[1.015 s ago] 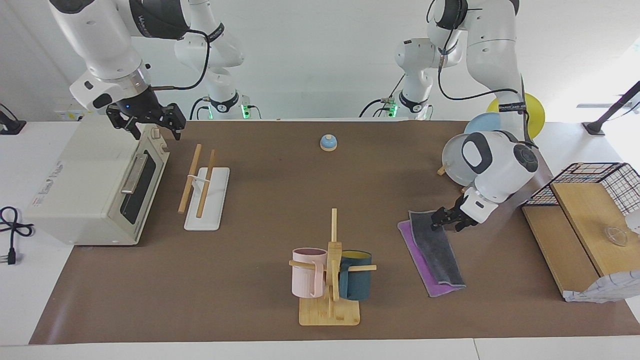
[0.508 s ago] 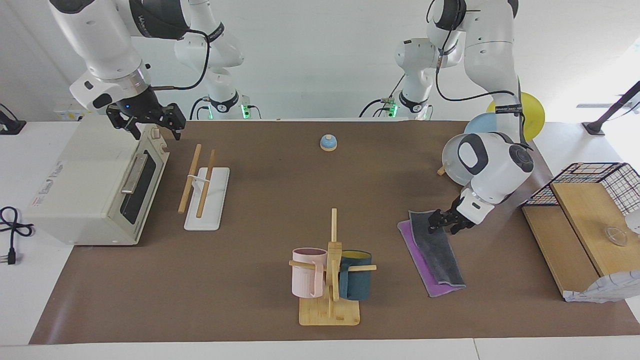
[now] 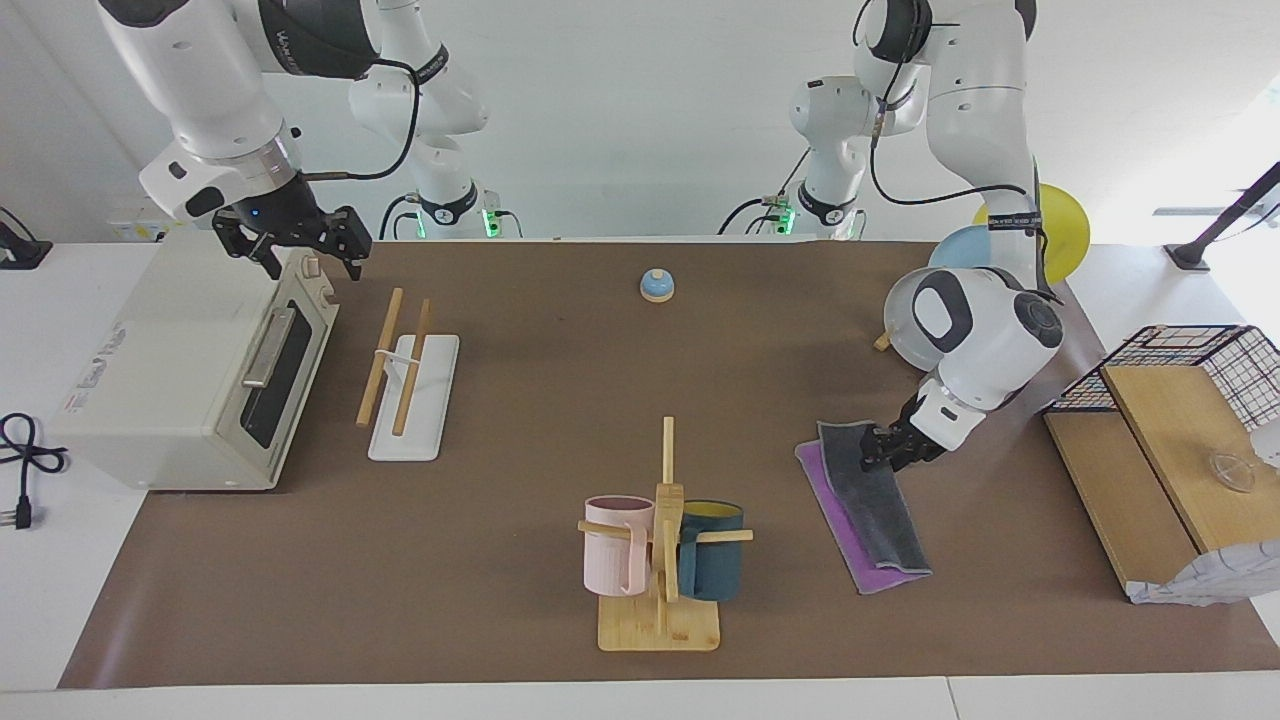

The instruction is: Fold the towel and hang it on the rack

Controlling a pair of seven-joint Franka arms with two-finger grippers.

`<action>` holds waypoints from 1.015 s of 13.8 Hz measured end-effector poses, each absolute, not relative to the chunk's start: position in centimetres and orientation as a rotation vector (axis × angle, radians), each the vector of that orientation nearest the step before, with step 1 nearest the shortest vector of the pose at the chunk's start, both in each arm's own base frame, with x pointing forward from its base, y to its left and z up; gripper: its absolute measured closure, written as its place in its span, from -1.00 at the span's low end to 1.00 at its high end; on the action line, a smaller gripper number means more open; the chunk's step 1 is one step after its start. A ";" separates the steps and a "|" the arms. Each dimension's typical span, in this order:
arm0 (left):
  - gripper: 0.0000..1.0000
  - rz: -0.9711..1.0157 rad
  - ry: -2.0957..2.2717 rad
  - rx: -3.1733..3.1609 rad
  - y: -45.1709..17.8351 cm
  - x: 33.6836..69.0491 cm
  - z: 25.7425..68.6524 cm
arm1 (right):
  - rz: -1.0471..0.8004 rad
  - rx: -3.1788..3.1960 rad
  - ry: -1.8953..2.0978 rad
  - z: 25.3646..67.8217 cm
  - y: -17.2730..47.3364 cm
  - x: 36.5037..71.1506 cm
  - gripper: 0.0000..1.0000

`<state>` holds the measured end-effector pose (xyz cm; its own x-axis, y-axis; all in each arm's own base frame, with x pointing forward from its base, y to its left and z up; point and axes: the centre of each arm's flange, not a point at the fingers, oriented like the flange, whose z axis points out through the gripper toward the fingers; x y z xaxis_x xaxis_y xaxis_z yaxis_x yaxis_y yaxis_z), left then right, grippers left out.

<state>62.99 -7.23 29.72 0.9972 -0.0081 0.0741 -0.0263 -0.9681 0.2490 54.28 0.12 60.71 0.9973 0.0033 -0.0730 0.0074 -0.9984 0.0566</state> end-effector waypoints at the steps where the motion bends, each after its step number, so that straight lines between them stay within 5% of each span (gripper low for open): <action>1: 0.44 0.106 -0.026 2.887 -7.3 63.0 29.7 | -0.112 3.083 0.008 60.7 0.1 54.3 -1.00; 3: 0.93 0.103 -0.026 2.886 -7.3 63.0 29.6 | -0.112 3.083 0.008 60.7 0.1 54.3 -1.00; 8: 0.96 0.095 0.025 2.848 -7.3 63.3 30.2 | -0.104 3.083 0.014 60.8 0.3 54.3 -1.00; 14: 0.96 -0.028 0.304 2.762 -8.8 65.8 39.1 | -0.085 3.105 0.095 60.7 1.9 54.5 -1.00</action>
